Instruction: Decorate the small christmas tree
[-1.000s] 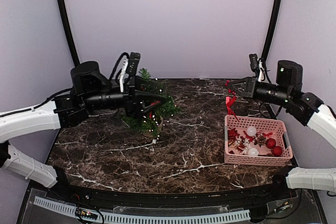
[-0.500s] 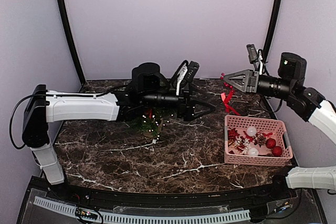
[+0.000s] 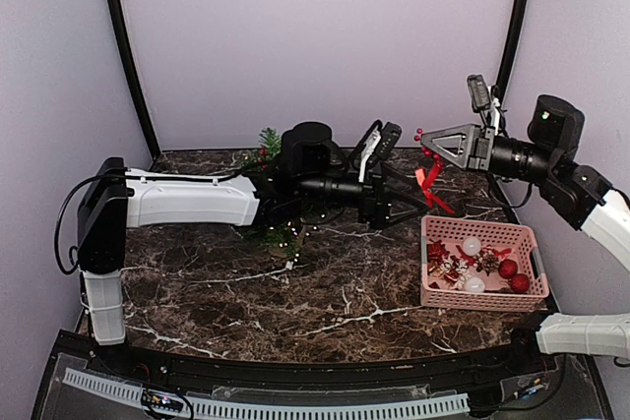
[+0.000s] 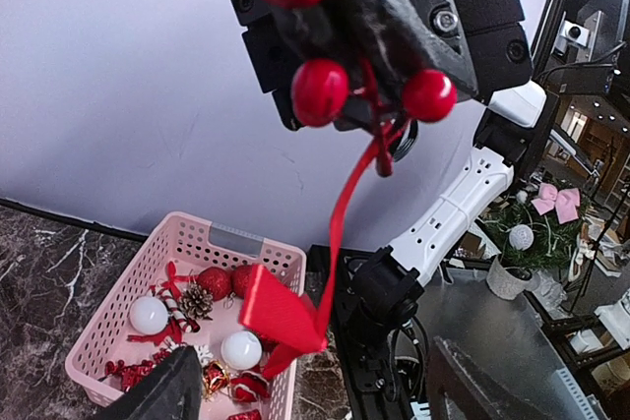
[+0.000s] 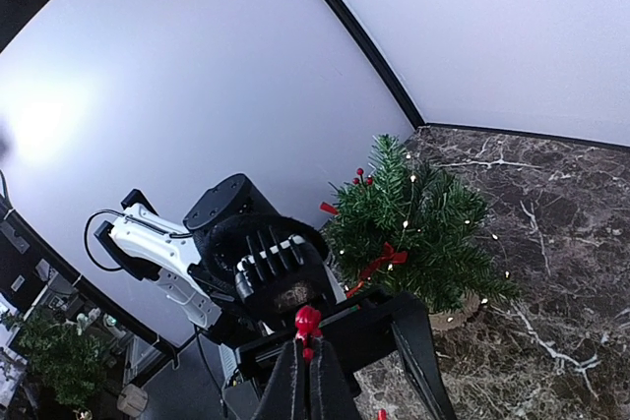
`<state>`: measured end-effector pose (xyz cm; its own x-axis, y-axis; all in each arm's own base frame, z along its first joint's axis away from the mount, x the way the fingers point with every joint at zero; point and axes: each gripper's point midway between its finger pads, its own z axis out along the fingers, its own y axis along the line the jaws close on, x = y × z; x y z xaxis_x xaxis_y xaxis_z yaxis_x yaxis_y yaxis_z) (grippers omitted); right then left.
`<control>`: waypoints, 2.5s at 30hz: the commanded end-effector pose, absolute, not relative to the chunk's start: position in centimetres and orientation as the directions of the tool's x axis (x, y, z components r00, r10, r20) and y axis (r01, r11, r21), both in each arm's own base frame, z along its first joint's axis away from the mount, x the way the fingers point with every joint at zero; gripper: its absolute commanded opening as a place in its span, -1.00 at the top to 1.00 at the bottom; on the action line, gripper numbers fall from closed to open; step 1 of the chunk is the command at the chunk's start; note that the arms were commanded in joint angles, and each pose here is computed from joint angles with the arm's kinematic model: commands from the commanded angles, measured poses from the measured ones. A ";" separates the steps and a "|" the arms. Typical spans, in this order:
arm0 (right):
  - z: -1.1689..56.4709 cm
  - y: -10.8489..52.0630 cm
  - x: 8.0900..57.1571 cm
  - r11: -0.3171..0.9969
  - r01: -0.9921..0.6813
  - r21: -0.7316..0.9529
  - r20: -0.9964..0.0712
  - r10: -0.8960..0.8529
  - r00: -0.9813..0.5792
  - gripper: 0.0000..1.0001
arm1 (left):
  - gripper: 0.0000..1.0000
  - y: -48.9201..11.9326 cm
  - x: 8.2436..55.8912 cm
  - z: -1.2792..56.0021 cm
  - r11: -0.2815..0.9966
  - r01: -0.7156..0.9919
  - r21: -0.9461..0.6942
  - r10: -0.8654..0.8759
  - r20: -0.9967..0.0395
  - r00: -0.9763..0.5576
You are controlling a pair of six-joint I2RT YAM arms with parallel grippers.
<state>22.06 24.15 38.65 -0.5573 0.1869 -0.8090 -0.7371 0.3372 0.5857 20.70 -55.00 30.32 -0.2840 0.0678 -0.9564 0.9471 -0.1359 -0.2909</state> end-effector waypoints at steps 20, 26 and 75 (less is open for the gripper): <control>39.2 23.6 21.9 0.356 -0.748 0.561 -0.828 0.227 -0.513 1.00 | 1.00 -56.1 18.1 34.1 -0.239 0.939 -0.247 -0.007 -0.967 -0.256; 39.4 21.9 22.9 0.452 -0.701 0.551 -0.834 0.295 -0.466 1.00 | 1.00 -54.6 18.1 34.1 -0.180 0.958 -0.224 0.006 -0.974 -0.227; 23.9 43.5 35.2 0.635 -0.438 0.636 -0.735 0.325 -0.595 1.00 | 1.00 -14.5 32.4 30.9 0.839 0.541 -0.061 0.115 -0.951 -0.286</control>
<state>35.01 42.38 22.75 -0.6064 0.3079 -0.7332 -0.4232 0.6556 0.6253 32.70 -14.67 29.76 -0.3502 0.1046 -0.9308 0.5252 0.8448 -0.1027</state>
